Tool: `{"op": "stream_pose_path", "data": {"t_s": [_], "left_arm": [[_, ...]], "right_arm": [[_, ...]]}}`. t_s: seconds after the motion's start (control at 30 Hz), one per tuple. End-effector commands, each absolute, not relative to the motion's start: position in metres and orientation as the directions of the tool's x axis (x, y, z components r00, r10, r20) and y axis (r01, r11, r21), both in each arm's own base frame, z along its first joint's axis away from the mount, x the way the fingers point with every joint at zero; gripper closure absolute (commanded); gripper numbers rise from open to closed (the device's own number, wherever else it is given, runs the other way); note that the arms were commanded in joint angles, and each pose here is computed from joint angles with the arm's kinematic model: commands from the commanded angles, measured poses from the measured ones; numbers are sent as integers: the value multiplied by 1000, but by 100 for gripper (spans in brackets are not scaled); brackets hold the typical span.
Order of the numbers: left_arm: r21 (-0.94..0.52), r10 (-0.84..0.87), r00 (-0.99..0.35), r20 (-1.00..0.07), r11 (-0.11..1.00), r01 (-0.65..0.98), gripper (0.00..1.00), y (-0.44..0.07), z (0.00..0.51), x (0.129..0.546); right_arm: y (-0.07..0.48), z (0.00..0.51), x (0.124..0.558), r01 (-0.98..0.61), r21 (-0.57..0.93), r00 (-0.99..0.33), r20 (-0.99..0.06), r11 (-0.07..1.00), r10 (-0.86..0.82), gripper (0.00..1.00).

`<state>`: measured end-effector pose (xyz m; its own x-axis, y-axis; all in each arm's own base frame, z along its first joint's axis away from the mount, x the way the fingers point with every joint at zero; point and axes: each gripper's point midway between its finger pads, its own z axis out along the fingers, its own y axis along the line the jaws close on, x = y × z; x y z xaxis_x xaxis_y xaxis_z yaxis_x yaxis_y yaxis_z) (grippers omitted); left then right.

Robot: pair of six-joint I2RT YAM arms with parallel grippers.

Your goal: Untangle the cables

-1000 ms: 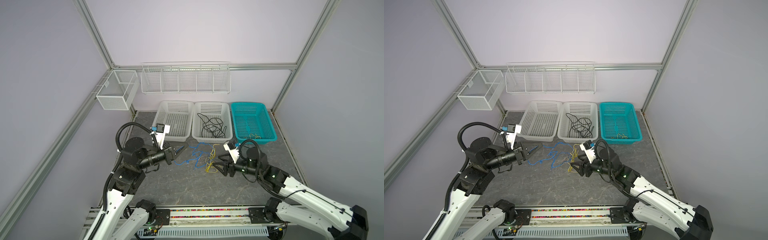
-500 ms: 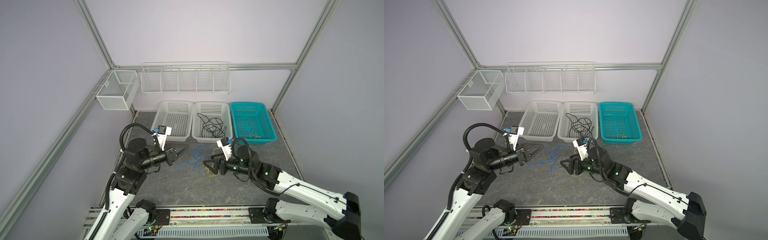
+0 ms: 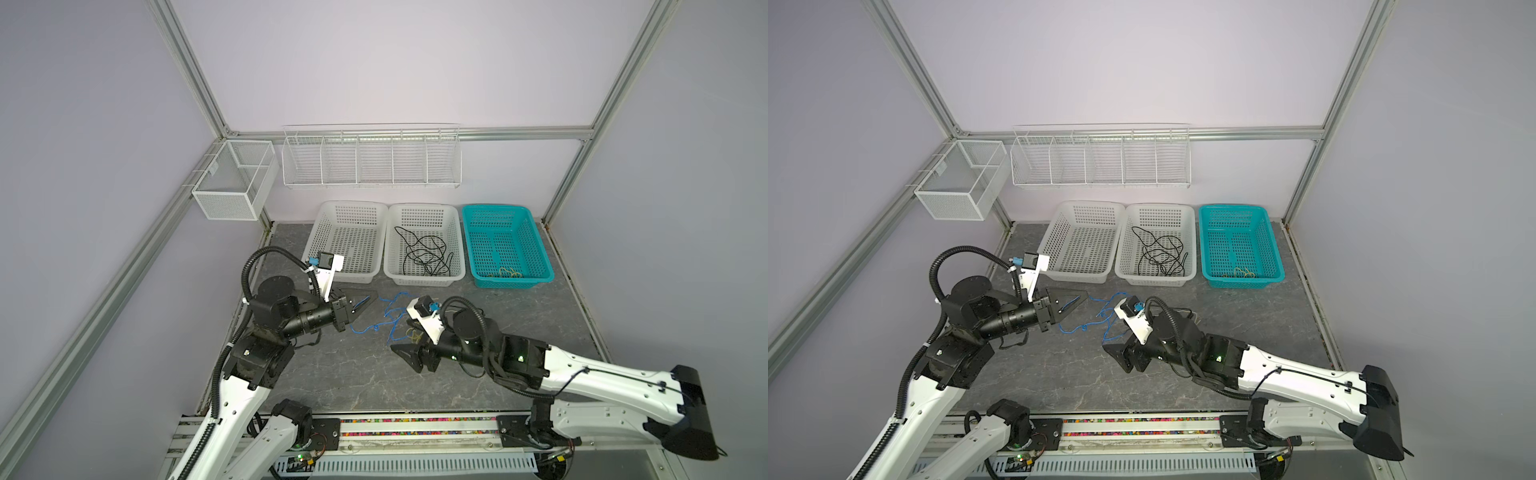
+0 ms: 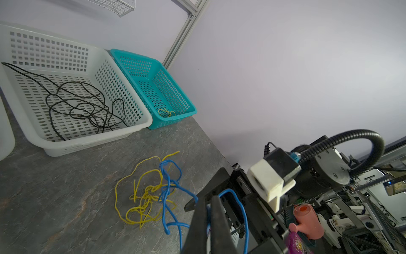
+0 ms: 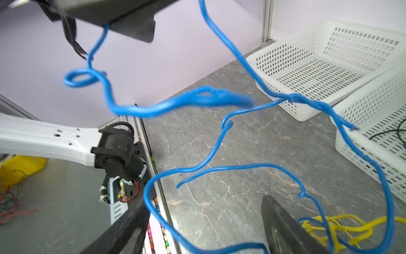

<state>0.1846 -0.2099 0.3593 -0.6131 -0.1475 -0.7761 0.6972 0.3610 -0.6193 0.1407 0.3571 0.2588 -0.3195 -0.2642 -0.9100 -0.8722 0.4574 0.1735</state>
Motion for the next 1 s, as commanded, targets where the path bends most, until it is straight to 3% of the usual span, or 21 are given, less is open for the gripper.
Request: {"op": "stream_pose_path", "data": {"t_s": [0.0,0.1,0.13,0.2,0.23,0.37,0.7,0.97], "left_arm": [[-615,-138,-611,-780,352,706,100,-210,360,182],[-614,-136,-611,-780,352,706,100,-210,360,181],[-616,-135,-613,-779,351,705,100,-210,360,181],[-613,-132,-611,-780,354,706,100,-209,359,180],[-611,-131,-611,-781,360,705,100,-209,358,180],[-574,-121,-587,-801,438,692,100,-199,356,181],[-451,-166,-518,-839,746,491,100,-145,357,208],[-415,-201,-544,-815,858,304,100,-114,331,227]], "right_arm": [[359,277,150,-875,12,-177,-939,484,-296,19],[361,279,157,-857,-28,-148,-943,514,-299,25],[363,280,158,-856,-35,-142,-944,516,-299,33],[363,278,161,-849,-45,-141,-941,527,-307,62],[363,278,162,-845,-49,-142,-940,533,-312,71],[352,272,162,-832,-45,-161,-934,552,-319,93],[276,239,161,-734,146,-357,-914,663,-194,93],[198,233,175,-527,308,-449,-892,792,49,94]]}}
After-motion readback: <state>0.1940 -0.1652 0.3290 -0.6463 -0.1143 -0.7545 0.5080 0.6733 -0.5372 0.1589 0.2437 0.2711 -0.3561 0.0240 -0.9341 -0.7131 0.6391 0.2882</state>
